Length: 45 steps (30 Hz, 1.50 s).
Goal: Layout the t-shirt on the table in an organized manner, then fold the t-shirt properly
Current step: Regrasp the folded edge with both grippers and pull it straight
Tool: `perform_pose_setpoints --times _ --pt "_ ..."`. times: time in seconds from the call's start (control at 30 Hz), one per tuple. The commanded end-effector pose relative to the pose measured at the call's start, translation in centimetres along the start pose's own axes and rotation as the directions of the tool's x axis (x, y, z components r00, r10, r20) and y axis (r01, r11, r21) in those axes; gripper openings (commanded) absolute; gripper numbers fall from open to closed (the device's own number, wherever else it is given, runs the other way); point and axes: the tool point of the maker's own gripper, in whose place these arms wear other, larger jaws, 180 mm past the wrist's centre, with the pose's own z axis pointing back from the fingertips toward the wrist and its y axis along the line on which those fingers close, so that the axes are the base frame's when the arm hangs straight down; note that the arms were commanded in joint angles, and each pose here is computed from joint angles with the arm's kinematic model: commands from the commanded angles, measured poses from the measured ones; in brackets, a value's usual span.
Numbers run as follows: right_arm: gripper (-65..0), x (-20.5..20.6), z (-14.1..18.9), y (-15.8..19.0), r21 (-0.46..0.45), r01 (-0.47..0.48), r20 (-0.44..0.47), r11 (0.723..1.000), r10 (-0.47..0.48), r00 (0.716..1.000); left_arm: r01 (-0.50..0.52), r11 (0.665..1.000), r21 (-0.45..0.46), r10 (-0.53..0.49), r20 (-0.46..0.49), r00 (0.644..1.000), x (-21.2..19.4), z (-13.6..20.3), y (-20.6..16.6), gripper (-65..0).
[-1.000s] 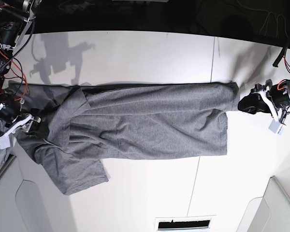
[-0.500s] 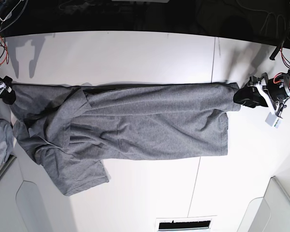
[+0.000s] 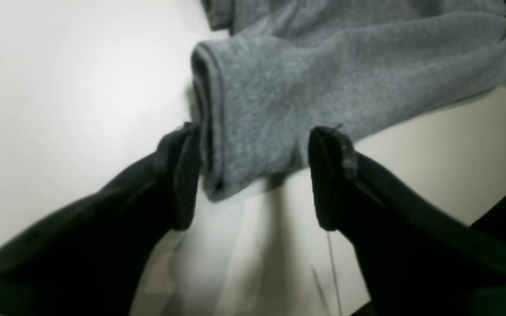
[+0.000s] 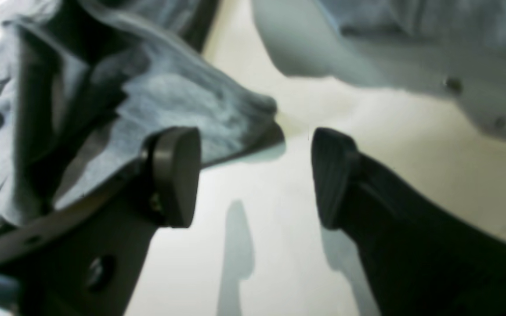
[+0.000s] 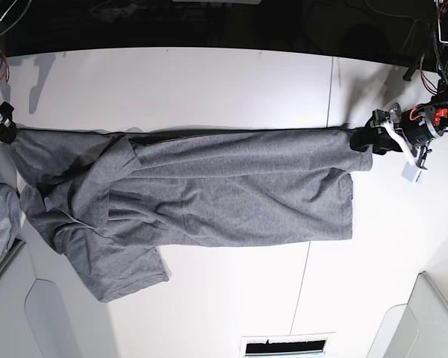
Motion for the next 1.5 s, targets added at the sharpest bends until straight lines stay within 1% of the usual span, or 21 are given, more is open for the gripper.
perform_pose_setpoints --times 0.0,0.07,0.23,0.3,0.4,0.5,0.53,0.57,0.6,0.63,0.7,0.73,0.77,0.8,0.87,0.93,1.0,1.03,1.17,1.37,1.47 --pt "-25.5 2.1 0.2 -0.1 0.006 -0.004 0.060 1.000 0.004 0.998 0.015 1.000 -0.002 -0.015 0.049 0.999 1.8 0.5 0.2 -24.2" --pt "-25.5 1.8 -0.3 0.0 0.013 0.014 0.053 1.000 -0.015 0.998 0.011 1.000 0.001 -0.011 0.063 0.998 1.8 0.3 0.3 -24.2" --pt "-25.5 2.0 -1.1 0.6 0.038 0.035 0.056 0.999 -0.037 0.998 0.048 0.998 0.041 -0.051 0.072 0.996 1.5 -0.2 0.7 -24.2" --pt "-25.5 2.2 -1.6 1.4 0.056 0.026 0.055 0.998 -0.029 0.998 0.058 0.997 0.043 -0.061 0.070 0.996 1.5 -0.7 0.5 -24.2" --pt "-25.5 1.9 -2.7 3.1 0.079 0.000 0.030 0.997 -0.003 1.000 0.061 0.998 0.033 -0.064 0.085 0.994 1.8 -1.4 -0.2 -24.2" --pt "-25.6 1.3 -3.8 4.5 0.100 -0.024 0.004 0.995 0.024 1.000 0.072 0.996 0.043 -0.075 0.087 0.993 2.0 -1.9 -0.4 -24.6" --pt "-25.6 1.3 -4.1 5.0 0.109 -0.026 0.002 0.994 0.026 1.000 0.065 0.996 0.063 -0.070 0.083 0.994 2.0 -2.0 -0.1 -26.5" --pt "-26.0 1.3 -4.3 5.2 0.114 -0.025 -0.001 0.993 0.025 1.000 0.065 0.995 0.071 -0.071 0.086 0.994 2.1 -1.9 0.1 -31.2" --pt "-28.6 1.4 -4.5 5.4 0.120 -0.023 -0.001 0.992 0.023 1.000 0.070 0.995 0.076 -0.076 0.086 0.993 2.1 -1.9 0.2 -38.1" --pt "-33.4 1.5 -4.7 5.6 0.123 -0.020 -0.001 0.992 0.020 1.000 0.081 0.993 0.084 -0.088 0.089 0.992 2.2 -1.9 0.3 -46.2" --pt "-47.4 1.9 -4.8 5.8 0.129 -0.018 0.006 0.991 0.017 1.000 0.106 0.989 0.101 -0.116 0.101 0.988 2.5 -1.8 0.5 -61.9" --pt "-55.7 2.1 -4.8 5.9 0.131 -0.019 0.009 0.991 0.018 1.000 0.116 0.987 0.110 -0.127 0.096 0.987 2.5 -1.8 0.7 -65.0" --pt "-64.5 2.1 -4.8 5.9 0.131 -0.019 0.009 0.991 0.018 1.000 0.123 0.986 0.114 -0.133 0.091 0.987 2.5 -1.7 0.8 -65.0" --pt "-65.0 2.0 -4.8 5.9 0.131 -0.019 0.008 0.991 0.018 1.000 0.126 0.985 0.116 -0.137 0.086 0.987 2.5 -1.6 1.0 -65.0" --pt "-65.0 1.5 -4.8 5.9 0.131 -0.020 -0.018 0.991 0.022 1.000 0.134 0.983 0.127 -0.143 0.065 0.988 2.3 -1.2 1.5 -65.0" --pt "-65.0 0.7 -4.7 6.1 0.149 -0.038 -0.063 0.988 0.047 0.997 0.149 0.979 0.142 -0.157 0.042 0.987 2.3 -0.5 2.1 -65.0" --pt "-65.0 -0.2 -4.2 5.9 0.156 -0.035 -0.091 0.987 0.050 0.995 0.180 0.974 0.140 -0.184 0.016 0.983 2.2 0.3 2.4 -65.0" --pt "-65.0 -0.6 -3.8 5.5 0.157 -0.030 -0.093 0.987 0.045 0.995 0.196 0.972 0.131 -0.198 0.005 0.980 2.1 0.8 2.3 -65.0" --pt "-65.0 -2.0 -1.5 4.1 0.148 -0.026 -0.089 0.989 0.040 0.995 0.206 0.973 0.104 -0.205 -0.022 0.978 1.2 2.5 1.8 -65.0" --pt "-65.0 -4.5 1.4 2.7 0.124 -0.082 -0.118 0.989 0.096 0.988 0.225 0.972 0.062 -0.223 -0.037 0.974 -0.2 3.7 0.2 -65.0" --pt "-65.0 -5.2 2.2 2.0 0.110 -0.098 -0.133 0.989 0.112 0.985 0.225 0.974 0.038 -0.224 -0.035 0.974 -0.8 3.9 -0.7 -65.0"
